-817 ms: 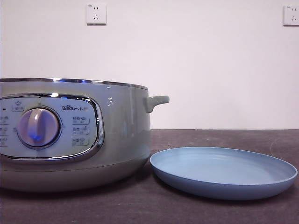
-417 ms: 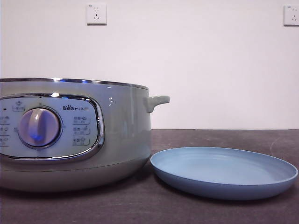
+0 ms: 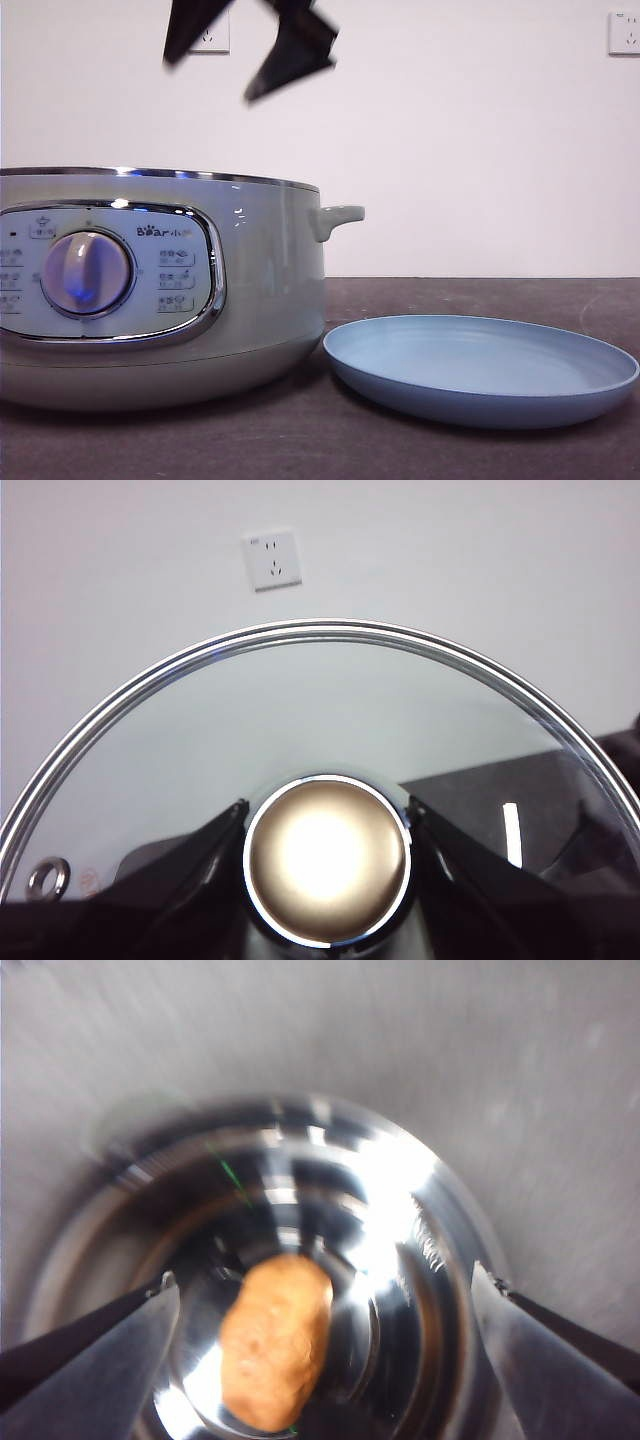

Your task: Take the potato out from the steamer,put the potato on the plate,close the lid

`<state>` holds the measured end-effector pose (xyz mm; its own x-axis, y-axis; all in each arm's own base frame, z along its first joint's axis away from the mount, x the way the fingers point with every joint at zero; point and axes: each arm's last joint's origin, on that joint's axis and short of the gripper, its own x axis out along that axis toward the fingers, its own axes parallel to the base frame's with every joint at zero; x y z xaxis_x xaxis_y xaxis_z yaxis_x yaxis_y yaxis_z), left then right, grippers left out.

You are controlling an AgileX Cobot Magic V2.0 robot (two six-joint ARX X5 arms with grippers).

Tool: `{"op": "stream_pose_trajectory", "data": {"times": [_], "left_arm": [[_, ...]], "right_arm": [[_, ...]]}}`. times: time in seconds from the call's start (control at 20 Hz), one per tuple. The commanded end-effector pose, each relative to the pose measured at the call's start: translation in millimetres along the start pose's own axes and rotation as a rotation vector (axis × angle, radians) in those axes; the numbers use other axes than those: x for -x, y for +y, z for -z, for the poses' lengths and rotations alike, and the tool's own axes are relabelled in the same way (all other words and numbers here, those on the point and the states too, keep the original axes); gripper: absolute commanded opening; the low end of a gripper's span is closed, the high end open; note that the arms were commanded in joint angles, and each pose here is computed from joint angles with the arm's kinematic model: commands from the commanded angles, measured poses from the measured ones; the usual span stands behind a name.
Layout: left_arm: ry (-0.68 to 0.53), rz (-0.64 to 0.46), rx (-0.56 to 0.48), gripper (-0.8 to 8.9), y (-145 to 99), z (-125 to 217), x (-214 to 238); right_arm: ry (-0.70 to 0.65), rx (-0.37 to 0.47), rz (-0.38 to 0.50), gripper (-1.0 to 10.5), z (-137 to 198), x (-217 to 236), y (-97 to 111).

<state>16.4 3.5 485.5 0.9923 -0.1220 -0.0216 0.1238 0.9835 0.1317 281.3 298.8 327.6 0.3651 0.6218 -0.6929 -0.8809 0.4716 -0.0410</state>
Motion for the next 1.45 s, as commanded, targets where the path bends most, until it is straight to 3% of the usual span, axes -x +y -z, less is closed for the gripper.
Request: {"op": "stream_pose_trajectory", "data": {"times": [0.05, 0.25, 0.55, 0.85, 0.9, 1.05, 1.2, 1.35, 1.45], "left_arm": [[-0.036, -0.009, 0.012, -0.08, 4.2, -2.3, 8.7], [0.017, -0.023, -0.003, -0.08, 4.3, 3.2, 9.3], [0.040, -0.020, 0.002, -0.08, 4.1, 5.6, 9.4], [0.043, -0.013, 0.005, -0.08, 3.8, 5.9, 9.4], [0.041, -0.012, 0.005, -0.08, 3.8, 5.8, 9.4], [0.028, -0.013, 0.011, -0.08, 3.9, 4.4, 9.3], [0.001, -0.013, 0.022, -0.08, 3.7, 1.2, 8.1], [-0.039, 0.013, 0.037, -0.08, 1.6, -4.4, 3.6], [-0.055, 0.047, 0.041, -0.08, -1.3, -7.7, -1.8]], "right_arm": [[0.058, 0.029, -0.012, 5.0, 6.0, -28.5, 9.4], [0.160, 0.068, 0.027, 5.0, 18.7, -69.6, 24.8], [0.249, 0.068, 0.007, 4.9, 38.0, -105.9, 24.5], [0.248, 0.094, 0.015, -0.1, 36.9, -108.3, 23.4], [0.232, 0.098, 0.020, -0.1, 30.8, -103.2, 22.7], [0.087, 0.113, 0.050, -0.1, -7.1, -55.5, 21.3], [-0.091, 0.114, 0.105, -0.1, -32.6, 33.7, 16.7], [-0.247, 0.096, 0.189, -0.1, -34.9, 133.4, 10.3], [-0.272, 0.074, 0.233, -0.1, -24.9, 176.6, 7.3]]}}
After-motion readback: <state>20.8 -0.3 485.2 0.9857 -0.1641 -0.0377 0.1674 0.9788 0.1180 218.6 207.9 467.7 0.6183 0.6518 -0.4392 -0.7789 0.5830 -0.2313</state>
